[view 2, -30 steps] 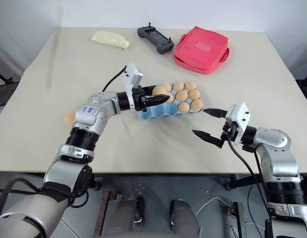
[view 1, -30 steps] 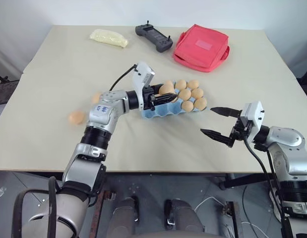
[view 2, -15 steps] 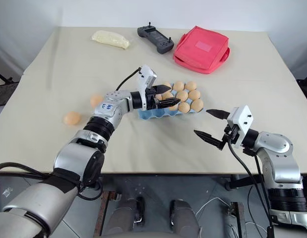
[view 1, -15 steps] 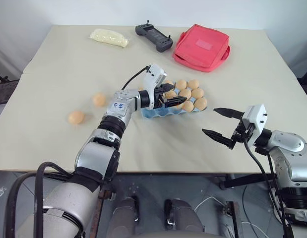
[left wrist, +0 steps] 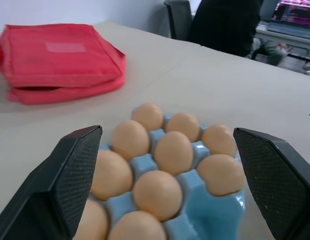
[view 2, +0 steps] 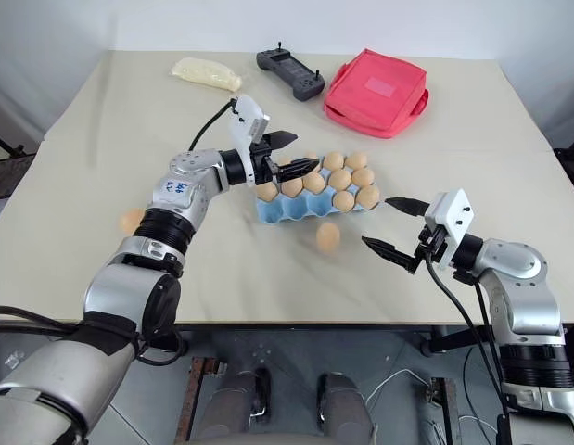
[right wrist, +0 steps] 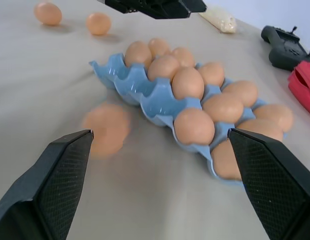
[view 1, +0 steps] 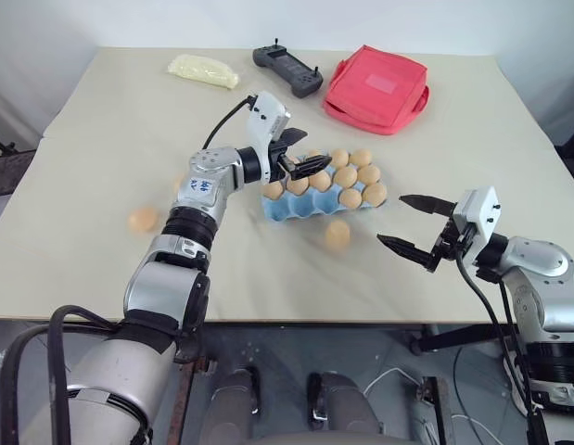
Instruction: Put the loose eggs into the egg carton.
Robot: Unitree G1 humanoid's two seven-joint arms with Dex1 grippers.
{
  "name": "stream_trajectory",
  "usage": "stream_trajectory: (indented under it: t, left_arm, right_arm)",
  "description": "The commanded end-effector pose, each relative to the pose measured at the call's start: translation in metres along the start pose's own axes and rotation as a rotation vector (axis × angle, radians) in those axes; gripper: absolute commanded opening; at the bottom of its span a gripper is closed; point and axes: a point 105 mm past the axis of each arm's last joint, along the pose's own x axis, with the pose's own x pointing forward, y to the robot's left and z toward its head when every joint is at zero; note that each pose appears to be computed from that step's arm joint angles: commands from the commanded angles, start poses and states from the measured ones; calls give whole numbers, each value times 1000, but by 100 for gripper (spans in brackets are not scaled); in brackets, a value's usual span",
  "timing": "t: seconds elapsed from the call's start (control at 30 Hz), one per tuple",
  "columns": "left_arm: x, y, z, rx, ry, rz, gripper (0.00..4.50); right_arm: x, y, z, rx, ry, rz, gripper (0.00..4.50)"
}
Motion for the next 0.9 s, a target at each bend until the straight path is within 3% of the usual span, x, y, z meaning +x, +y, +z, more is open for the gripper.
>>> stream_trajectory:
  t: [0.03, 0.13, 0.3, 0.4, 0.57, 0.67, 0.8, 0.9]
  left_arm:
    - [-4, -1, 4, 24, -20, 19, 448]
    - [-16, 4, 8, 28, -33, 58, 448]
    - [-46, 8, 6, 44, -4, 108, 448]
    - [-57, 8, 6, 39, 4, 139, 448]
    - [-70, 14, 8, 32, 9, 207, 448]
    - [-84, 23, 12, 31, -1, 277, 448]
    - [-106, 28, 13, 26, -5, 358, 450]
    - [-121, 29, 11, 18, -8, 415, 450]
  right_arm:
    - [8, 12, 11, -3, -36, 47, 450]
    - [6, 22, 16, 16, -35, 52, 450]
    - [4, 74, 14, 128, 113, 140, 450]
    - [7, 92, -3, 181, 182, 137, 450]
    - [10, 96, -52, 211, 362, 122, 450]
    - [12, 85, -59, 183, 366, 82, 450]
    - [10, 75, -52, 172, 327, 55, 362]
    - [12, 69, -39, 160, 281, 51, 249]
